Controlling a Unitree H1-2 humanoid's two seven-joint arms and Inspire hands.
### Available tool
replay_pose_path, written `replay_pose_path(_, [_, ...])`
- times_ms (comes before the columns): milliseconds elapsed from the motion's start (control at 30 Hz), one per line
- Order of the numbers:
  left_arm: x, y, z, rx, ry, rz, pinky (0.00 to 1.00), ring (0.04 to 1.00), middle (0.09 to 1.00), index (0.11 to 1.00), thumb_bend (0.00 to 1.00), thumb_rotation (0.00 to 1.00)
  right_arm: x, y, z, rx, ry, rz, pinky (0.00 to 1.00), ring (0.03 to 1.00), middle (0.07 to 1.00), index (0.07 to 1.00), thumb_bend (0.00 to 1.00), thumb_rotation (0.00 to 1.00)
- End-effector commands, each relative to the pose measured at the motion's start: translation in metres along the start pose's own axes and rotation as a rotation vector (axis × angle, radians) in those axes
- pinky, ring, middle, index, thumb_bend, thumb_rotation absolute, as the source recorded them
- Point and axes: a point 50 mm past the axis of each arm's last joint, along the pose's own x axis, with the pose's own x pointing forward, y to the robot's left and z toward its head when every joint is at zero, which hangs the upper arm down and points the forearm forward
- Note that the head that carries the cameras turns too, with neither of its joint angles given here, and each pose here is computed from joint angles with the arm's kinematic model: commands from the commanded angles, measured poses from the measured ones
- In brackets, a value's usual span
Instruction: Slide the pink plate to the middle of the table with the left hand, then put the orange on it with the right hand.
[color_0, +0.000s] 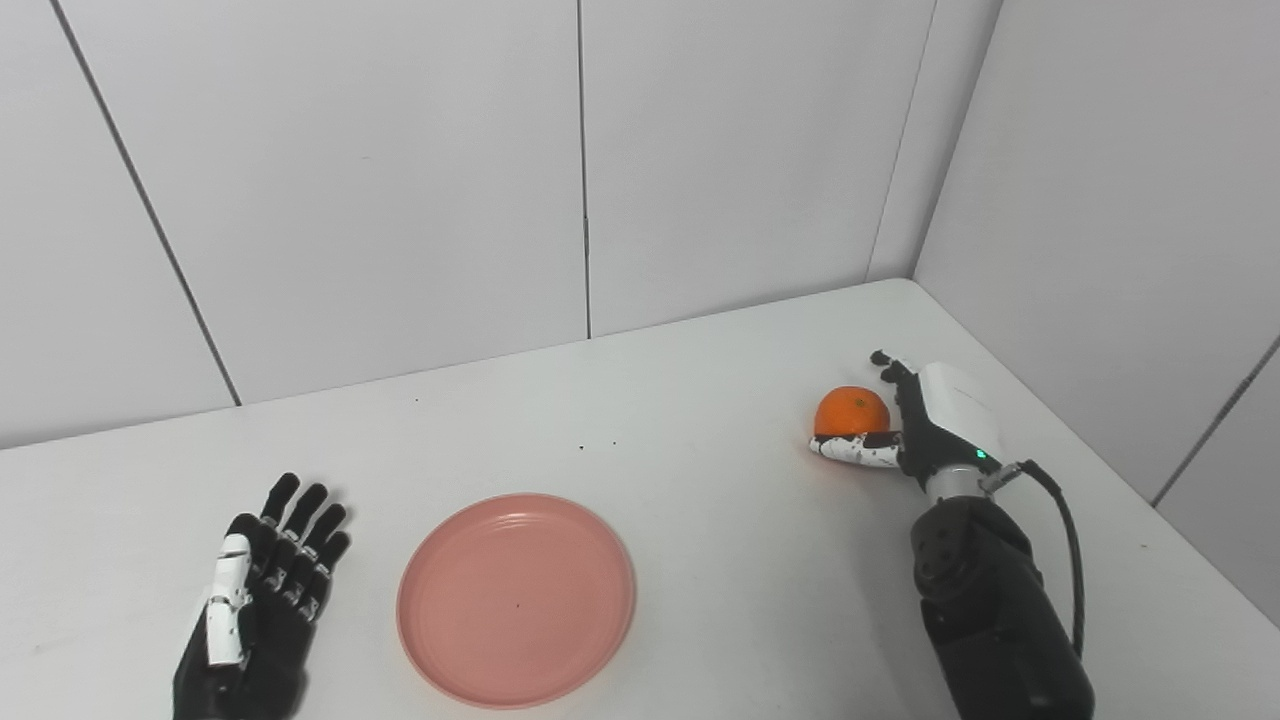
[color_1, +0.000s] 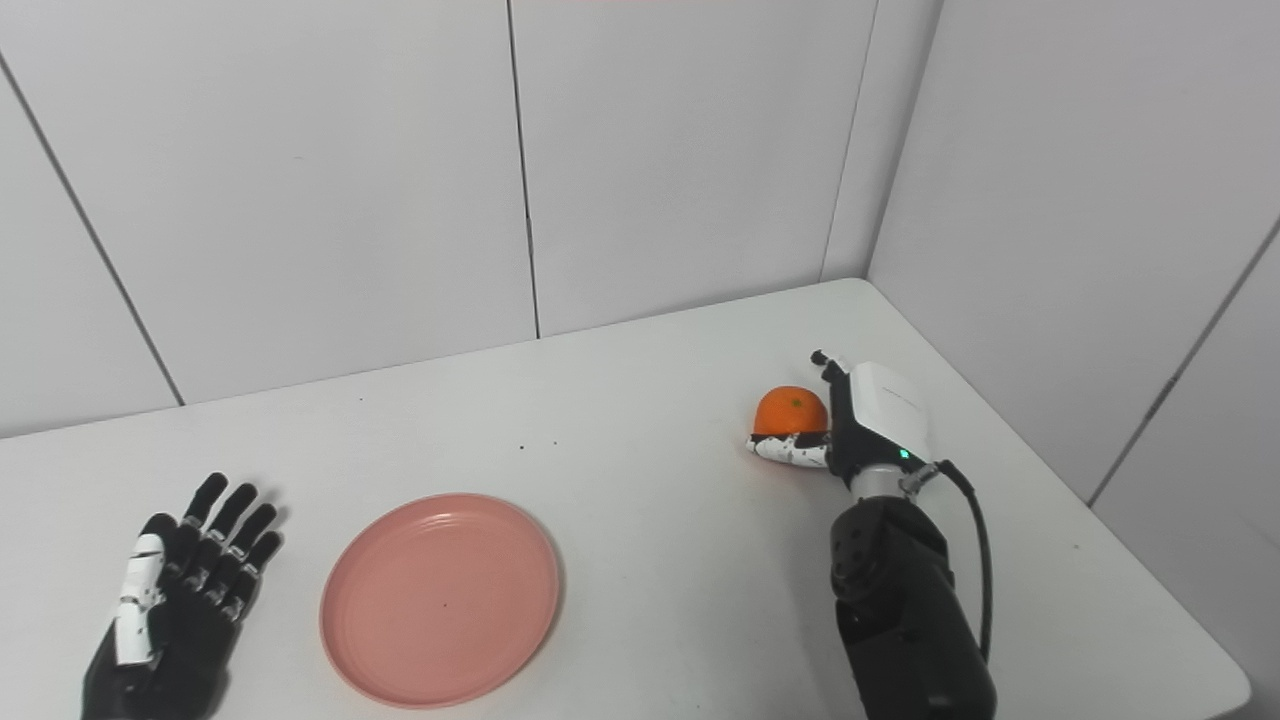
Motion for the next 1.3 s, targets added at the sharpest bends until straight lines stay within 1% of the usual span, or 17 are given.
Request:
replay_pose_path(0, [-0.005,0.005,-0.007,-0.016,0.044,0.014,1.00,0.962,0.973,0.968,0.30,1.00,0.012,-0.017,0.013,-0.010,-0.030,-0.041,0.61,0.742,0.803,0.831,0.96,0.40])
replay_pose_path(100, [-0.005,0.005,-0.007,-0.011,0.044,0.016,0.99,0.959,0.969,0.965,0.30,1.00,0.014,-0.016,0.013,-0.008,-0.029,-0.027,0.63,0.749,0.803,0.824,0.97,0.40])
replay_pose_path(200, [-0.005,0.005,-0.006,-0.013,0.044,0.016,0.98,0.957,0.966,0.961,0.30,1.00,0.016,-0.015,0.014,-0.002,-0.025,-0.020,0.60,0.724,0.781,0.819,0.97,0.40])
replay_pose_path(333, [-0.005,0.005,-0.007,-0.014,0.044,0.014,0.99,0.957,0.967,0.962,0.30,1.00,0.018,-0.013,0.015,0.000,-0.020,-0.010,0.51,0.637,0.716,0.809,0.96,0.38])
replay_pose_path(500, [-0.006,0.006,-0.007,-0.016,0.040,0.012,1.00,0.962,0.970,0.965,0.30,1.00,0.020,-0.013,0.015,-0.013,-0.020,0.001,0.48,0.605,0.692,0.760,0.95,0.33])
replay_pose_path(567, [-0.005,0.007,-0.008,-0.019,0.039,0.007,1.00,0.966,0.975,0.970,0.30,1.00,0.020,-0.013,0.014,-0.020,-0.021,0.009,0.50,0.609,0.687,0.715,0.95,0.29])
replay_pose_path(667, [-0.005,0.007,-0.008,-0.019,0.041,0.013,1.00,0.963,0.972,0.968,0.31,1.00,0.022,-0.013,0.012,-0.045,-0.019,0.038,0.51,0.610,0.679,0.681,0.93,0.24])
replay_pose_path(767, [-0.005,0.008,-0.008,-0.011,0.042,0.016,0.98,0.958,0.970,0.965,0.31,1.00,0.022,-0.013,0.010,-0.058,-0.015,0.052,0.44,0.534,0.615,0.642,0.91,0.17])
replay_pose_path(800, [-0.006,0.008,-0.007,-0.009,0.042,0.015,0.98,0.957,0.969,0.963,0.31,1.00,0.023,-0.013,0.010,-0.059,-0.015,0.054,0.41,0.505,0.586,0.615,0.89,0.13])
replay_pose_path(833, [-0.006,0.008,-0.007,-0.008,0.042,0.014,0.98,0.957,0.969,0.963,0.31,1.00,0.023,-0.013,0.009,-0.064,-0.016,0.055,0.40,0.494,0.576,0.605,0.89,0.11])
replay_pose_path(867, [-0.006,0.008,-0.007,-0.008,0.042,0.013,0.98,0.957,0.970,0.963,0.31,1.00,0.023,-0.013,0.008,-0.067,-0.017,0.056,0.40,0.481,0.561,0.536,0.67,0.13])
replay_pose_path(900, [-0.006,0.008,-0.007,-0.009,0.040,0.010,0.98,0.957,0.970,0.963,0.31,1.00,0.022,-0.014,0.007,-0.070,-0.018,0.057,0.41,0.477,0.556,0.513,0.60,0.13])
replay_pose_path(933, [-0.006,0.008,-0.007,-0.009,0.038,0.008,0.98,0.959,0.972,0.966,0.30,1.00,0.022,-0.014,0.007,-0.072,-0.019,0.059,0.36,0.436,0.520,0.497,0.55,0.13])
replay_pose_path(1033, [-0.006,0.008,-0.007,-0.012,0.039,0.007,0.98,0.957,0.968,0.962,0.31,1.00,0.020,-0.017,0.008,-0.069,-0.026,0.050,0.31,0.388,0.453,0.495,0.53,0.01])
replay_pose_path(1167, [-0.006,0.009,-0.007,-0.008,0.037,0.005,0.98,0.952,0.965,0.959,0.31,1.00,0.015,-0.024,0.012,-0.044,-0.042,0.015,0.30,0.385,0.457,0.490,0.53,0.00])
replay_pose_path(1233, [-0.006,0.009,-0.007,-0.007,0.037,0.006,0.97,0.950,0.964,0.959,0.31,1.00,0.013,-0.028,0.015,-0.032,-0.055,-0.005,0.32,0.409,0.491,0.480,0.53,0.00])
replay_pose_path(1267, [-0.006,0.009,-0.007,-0.007,0.036,0.004,0.97,0.950,0.964,0.960,0.31,1.00,0.011,-0.031,0.017,-0.024,-0.065,-0.019,0.32,0.405,0.477,0.486,0.53,0.00])
